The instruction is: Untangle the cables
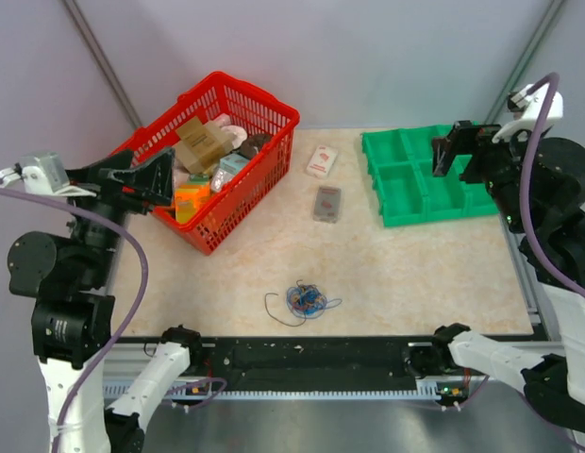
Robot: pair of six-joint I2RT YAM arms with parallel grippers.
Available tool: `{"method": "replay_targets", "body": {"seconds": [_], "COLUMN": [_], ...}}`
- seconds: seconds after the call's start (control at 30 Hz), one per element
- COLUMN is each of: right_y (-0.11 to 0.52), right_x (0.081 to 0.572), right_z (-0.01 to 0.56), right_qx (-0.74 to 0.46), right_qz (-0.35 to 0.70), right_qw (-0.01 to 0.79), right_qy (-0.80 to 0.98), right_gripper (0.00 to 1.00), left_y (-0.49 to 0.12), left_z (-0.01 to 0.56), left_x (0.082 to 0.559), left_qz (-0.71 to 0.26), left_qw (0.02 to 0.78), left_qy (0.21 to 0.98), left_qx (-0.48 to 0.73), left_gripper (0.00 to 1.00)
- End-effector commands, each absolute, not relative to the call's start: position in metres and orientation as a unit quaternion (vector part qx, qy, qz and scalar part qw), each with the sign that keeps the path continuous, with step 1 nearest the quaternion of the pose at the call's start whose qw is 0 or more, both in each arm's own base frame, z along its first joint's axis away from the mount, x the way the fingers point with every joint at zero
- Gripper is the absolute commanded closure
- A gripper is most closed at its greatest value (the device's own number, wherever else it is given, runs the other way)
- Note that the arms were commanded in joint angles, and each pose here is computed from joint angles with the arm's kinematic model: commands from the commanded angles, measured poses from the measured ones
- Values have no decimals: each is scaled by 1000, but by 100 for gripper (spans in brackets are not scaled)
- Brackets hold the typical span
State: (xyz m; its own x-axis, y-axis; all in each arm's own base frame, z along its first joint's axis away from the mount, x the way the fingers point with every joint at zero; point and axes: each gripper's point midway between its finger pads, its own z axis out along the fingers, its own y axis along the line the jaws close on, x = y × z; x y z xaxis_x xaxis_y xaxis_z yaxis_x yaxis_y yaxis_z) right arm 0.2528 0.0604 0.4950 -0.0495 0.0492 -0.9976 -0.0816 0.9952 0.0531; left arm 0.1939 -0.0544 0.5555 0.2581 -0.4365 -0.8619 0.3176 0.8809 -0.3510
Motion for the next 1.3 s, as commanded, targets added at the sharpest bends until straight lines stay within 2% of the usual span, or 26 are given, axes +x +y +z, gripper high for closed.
{"method": "replay_targets", "body": {"seconds": [0.0, 0.23, 0.37, 0.47, 0.57, 0.67, 0.73, 0.8, 0.9, 1.03, 1.13, 1.2, 1.27], "right_y": [114, 201, 233, 242, 248, 259, 269, 278, 282, 291, 299, 306, 311], "right_x": [268, 248, 218, 212, 209, 210, 209, 211, 223, 232, 235, 237, 237], "right_z": [437, 310, 241, 217, 197, 180, 169, 156, 141, 135, 124, 115, 105], "right_qx": [-68, -162, -186, -160, -143, -129, -126, -129, -130, -155, -165, -166, -163], "right_qz": [128, 247, 308, 344, 362, 384, 405, 421, 413, 422, 417, 418, 416], "right_qw": [609, 428, 341, 325, 308, 285, 265, 251, 270, 296, 296, 296, 283], "right_qy": [779, 854, 868, 866, 868, 869, 866, 862, 860, 843, 843, 843, 849], "right_gripper": [1, 1, 1, 1, 1, 10, 21, 27, 29, 30, 36, 49, 75], "left_y": [-80, -115, -148, -174, -196, -223, -241, -257, -261, -269, -275, -276, -278], "left_z": [513, 401, 346, 316, 283, 249, 229, 211, 199, 179, 156, 144, 137], "left_x": [219, 243, 236, 226, 219, 208, 200, 189, 186, 181, 174, 171, 170], "left_qz": [-266, -307, -389, -432, -411, -407, -399, -381, -346, -344, -345, -343, -344], "left_qw": [736, 607, 511, 468, 463, 430, 408, 392, 390, 371, 344, 334, 329], "left_qy": [622, 733, 765, 769, 784, 803, 817, 831, 847, 855, 866, 871, 874], "left_qx": [-16, 24, 43, 47, 50, 63, 79, 104, 110, 111, 111, 106, 100], "left_gripper": [4, 6, 11, 20, 21, 21, 22, 25, 27, 27, 27, 28, 29]}}
